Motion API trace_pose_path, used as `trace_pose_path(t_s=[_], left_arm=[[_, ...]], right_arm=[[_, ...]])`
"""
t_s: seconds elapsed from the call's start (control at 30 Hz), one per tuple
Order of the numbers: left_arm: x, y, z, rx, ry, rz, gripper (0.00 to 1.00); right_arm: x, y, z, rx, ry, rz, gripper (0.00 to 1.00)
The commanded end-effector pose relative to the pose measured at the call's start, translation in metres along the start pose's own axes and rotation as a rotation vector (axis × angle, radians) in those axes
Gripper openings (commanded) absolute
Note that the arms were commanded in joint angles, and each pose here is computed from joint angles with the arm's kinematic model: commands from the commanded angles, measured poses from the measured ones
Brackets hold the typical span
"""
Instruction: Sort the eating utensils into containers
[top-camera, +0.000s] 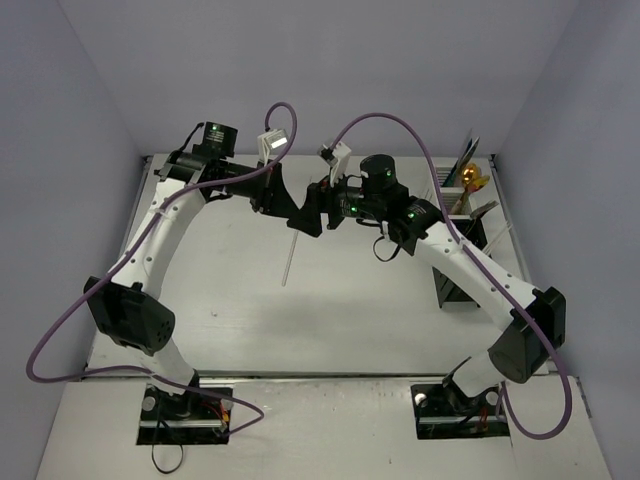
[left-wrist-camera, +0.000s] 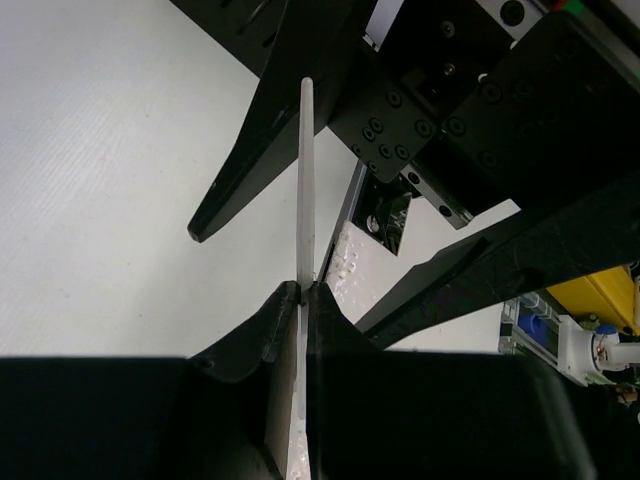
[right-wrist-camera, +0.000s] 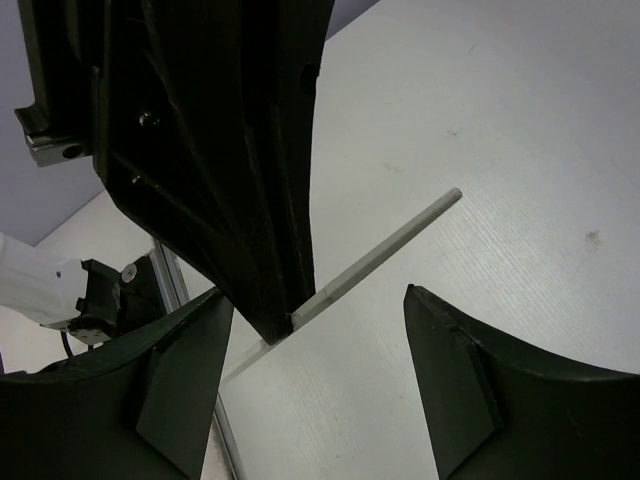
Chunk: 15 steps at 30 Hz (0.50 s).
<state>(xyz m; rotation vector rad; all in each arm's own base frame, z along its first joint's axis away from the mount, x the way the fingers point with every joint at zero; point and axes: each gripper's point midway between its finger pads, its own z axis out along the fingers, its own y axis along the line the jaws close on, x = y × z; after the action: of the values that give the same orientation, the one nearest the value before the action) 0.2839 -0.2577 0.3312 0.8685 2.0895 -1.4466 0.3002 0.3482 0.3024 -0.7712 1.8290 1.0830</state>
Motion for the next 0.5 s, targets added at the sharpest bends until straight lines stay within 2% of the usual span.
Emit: trace_pose_path(t_s=[0.0,0.23,0.47], left_arm=[[-0.009,-0.028,-0.010,0.041,-0.044,0.111,0.00],[-0.015,-0.032,-0.012,0.044,-0.059,0.137,0.00],[-0.033,-0.041,-0.016,0.050,-0.142,0.164,0.00]], right_arm=[[-0.059,0.020,-0.012,-0.049,-0.154,-0.072,0.65],[-0.047,0.025,-0.013,-0.075,-0.132,-0.055,0.54],[-0.039,0.025,-0.009,-0.085,-0.113,-0.016,0.55]])
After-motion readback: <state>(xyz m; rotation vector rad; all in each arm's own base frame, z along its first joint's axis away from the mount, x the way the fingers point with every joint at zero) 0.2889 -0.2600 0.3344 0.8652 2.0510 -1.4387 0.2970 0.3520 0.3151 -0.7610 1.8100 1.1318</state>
